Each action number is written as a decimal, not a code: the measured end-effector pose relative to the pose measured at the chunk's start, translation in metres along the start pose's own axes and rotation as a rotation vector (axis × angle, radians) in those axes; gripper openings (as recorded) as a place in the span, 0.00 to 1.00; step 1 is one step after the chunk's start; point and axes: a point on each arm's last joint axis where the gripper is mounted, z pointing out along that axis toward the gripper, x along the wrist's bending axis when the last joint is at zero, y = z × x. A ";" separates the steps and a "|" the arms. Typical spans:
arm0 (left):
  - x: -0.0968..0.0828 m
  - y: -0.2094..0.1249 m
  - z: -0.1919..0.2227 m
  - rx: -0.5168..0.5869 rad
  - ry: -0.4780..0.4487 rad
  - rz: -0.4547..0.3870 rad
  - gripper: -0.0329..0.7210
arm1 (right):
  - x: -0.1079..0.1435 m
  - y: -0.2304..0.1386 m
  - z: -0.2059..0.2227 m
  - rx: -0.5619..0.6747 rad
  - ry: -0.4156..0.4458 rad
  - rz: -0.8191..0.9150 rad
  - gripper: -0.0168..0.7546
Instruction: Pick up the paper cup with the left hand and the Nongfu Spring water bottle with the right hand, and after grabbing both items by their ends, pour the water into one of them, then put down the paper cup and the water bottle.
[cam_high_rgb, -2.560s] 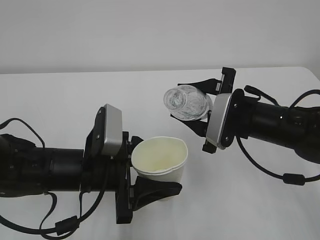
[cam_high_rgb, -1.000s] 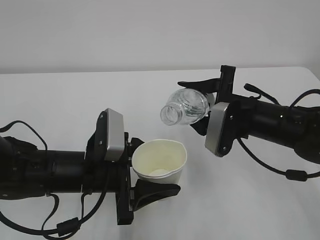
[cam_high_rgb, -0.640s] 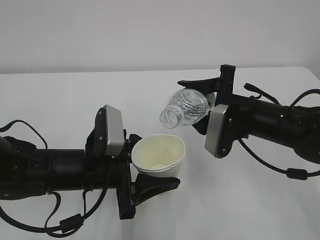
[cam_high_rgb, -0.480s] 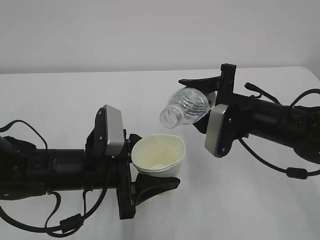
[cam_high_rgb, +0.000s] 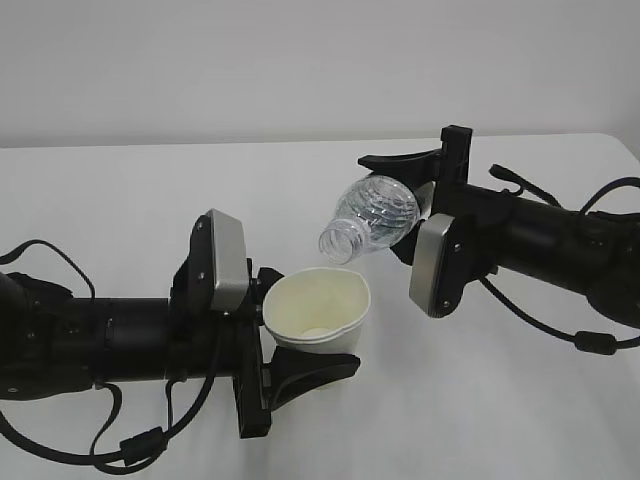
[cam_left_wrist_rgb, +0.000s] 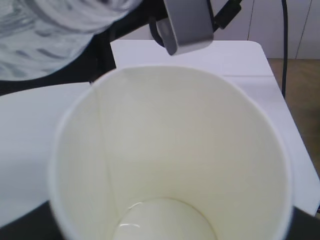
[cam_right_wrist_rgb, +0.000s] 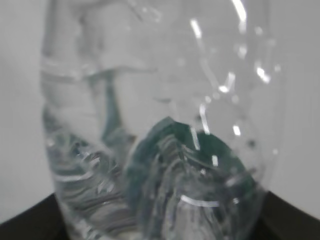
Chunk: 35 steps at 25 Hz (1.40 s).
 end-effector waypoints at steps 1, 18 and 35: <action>0.000 0.000 0.000 0.000 0.000 0.000 0.67 | 0.000 0.000 0.000 0.000 0.000 -0.006 0.64; 0.000 -0.002 0.000 0.014 0.002 -0.001 0.67 | 0.000 0.000 0.000 0.002 -0.001 -0.062 0.63; 0.000 -0.005 0.001 0.021 0.002 -0.010 0.67 | 0.000 0.000 0.000 0.002 -0.001 -0.117 0.63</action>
